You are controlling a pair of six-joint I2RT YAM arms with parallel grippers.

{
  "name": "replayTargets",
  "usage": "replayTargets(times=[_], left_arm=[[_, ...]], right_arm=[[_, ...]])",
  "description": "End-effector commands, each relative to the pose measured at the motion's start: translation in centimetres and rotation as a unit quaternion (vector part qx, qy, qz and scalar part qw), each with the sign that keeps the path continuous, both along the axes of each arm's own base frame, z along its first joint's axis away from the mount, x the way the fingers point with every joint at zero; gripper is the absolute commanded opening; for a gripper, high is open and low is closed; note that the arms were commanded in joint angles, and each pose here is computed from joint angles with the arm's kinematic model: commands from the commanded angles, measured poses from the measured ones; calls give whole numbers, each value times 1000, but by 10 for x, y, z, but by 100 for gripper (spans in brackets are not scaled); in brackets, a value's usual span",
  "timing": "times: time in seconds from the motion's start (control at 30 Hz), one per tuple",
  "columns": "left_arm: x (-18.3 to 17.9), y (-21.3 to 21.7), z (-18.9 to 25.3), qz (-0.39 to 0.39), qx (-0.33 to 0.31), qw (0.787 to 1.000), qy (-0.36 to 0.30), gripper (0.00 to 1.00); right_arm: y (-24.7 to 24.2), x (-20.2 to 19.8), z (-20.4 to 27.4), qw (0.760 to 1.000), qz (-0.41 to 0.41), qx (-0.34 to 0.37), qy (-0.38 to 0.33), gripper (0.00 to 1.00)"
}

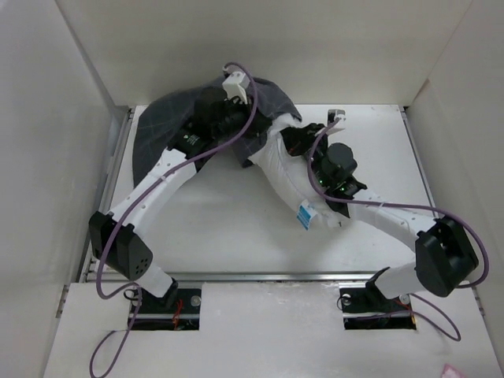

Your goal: Put the pillow into the pillowcase

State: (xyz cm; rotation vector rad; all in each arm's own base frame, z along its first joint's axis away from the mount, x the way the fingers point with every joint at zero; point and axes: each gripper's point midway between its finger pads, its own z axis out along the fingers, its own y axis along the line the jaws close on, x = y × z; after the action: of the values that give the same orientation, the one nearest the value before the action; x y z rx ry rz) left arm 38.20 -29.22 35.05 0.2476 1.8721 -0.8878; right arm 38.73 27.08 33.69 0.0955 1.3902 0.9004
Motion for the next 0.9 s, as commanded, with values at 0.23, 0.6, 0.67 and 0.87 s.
replayTargets(times=[0.23, 0.6, 0.67, 0.87], left_arm=[[-176, -73, 98, -349, -139, 922, -97, 0], [-143, -70, -28, -316, -143, 927, 141, 0], [-143, -77, -32, -342, -157, 916, 140, 0], [-168, -99, -74, -403, -94, 893, 178, 5]], right_arm=[[-7, -17, 75, 992, -24, 98, -82, 0], [-17, -7, 50, 986, -79, 142, -35, 0], [-17, -8, 47, 986, -77, 147, -32, 0], [-32, -4, 31, 976, -120, 181, -7, 0]])
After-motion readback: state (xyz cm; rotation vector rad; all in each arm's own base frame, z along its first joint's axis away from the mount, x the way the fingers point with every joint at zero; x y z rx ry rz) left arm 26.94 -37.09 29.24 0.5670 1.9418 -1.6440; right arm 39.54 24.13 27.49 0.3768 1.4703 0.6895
